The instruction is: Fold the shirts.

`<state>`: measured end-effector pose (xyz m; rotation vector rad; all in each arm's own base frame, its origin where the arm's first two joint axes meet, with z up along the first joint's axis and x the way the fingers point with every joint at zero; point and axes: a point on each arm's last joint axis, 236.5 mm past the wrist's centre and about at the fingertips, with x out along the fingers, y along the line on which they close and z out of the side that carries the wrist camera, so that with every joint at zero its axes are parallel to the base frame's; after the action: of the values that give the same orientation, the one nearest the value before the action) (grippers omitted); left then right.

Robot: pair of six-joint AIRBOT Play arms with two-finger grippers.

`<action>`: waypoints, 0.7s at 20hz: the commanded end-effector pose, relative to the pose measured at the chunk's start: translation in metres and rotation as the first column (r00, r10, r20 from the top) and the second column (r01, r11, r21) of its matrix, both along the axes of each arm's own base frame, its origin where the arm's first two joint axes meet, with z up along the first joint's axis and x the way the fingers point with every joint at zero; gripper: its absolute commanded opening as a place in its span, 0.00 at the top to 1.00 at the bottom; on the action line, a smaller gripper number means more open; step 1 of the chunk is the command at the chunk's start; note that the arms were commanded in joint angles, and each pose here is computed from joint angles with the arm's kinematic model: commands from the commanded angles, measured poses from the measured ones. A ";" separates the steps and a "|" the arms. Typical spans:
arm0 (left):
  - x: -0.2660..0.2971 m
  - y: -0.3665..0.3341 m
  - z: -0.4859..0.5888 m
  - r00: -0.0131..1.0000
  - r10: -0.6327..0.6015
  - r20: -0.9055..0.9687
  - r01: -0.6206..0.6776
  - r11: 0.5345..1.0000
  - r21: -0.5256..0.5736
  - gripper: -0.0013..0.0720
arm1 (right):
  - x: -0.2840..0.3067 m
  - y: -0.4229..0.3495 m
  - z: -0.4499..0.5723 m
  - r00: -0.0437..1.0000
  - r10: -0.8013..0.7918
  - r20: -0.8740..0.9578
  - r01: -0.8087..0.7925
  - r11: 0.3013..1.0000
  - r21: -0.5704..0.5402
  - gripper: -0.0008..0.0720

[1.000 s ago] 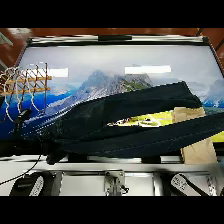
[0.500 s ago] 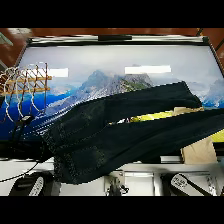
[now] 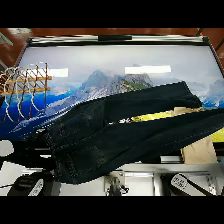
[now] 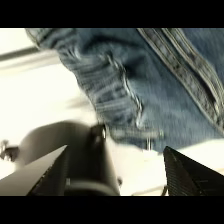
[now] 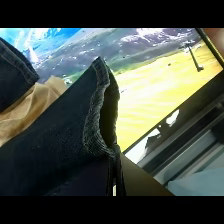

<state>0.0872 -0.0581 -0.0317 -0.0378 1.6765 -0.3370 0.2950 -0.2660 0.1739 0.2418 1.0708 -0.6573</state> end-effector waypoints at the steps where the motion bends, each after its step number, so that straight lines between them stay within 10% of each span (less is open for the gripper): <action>1: 0.043 -0.002 -0.005 0.979 0.137 0.153 -0.137 0.990 -0.007 0.08 | 0.011 0.013 -0.002 0.999 0.026 0.040 -0.028 0.998 0.051 0.86; 3: 0.071 -0.001 0.006 0.946 0.209 0.247 -0.208 0.978 -0.032 0.08 | 0.016 0.016 -0.008 0.999 0.034 0.039 -0.037 0.996 0.081 0.82; 6: 0.085 0.014 0.007 0.935 0.247 0.256 -0.255 0.967 0.000 0.08 | 0.016 0.026 -0.036 0.998 0.052 -0.034 -0.046 0.983 0.180 0.28; 14: 0.122 0.071 -0.004 0.918 0.317 0.238 -0.354 0.926 0.133 0.05 | 0.064 0.062 -0.032 0.978 0.139 0.154 -0.181 0.936 0.303 0.28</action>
<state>0.1977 -0.0046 -0.0270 -0.1598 1.4239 0.0200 0.3440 -0.2165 0.1378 0.4272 1.0962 -0.3812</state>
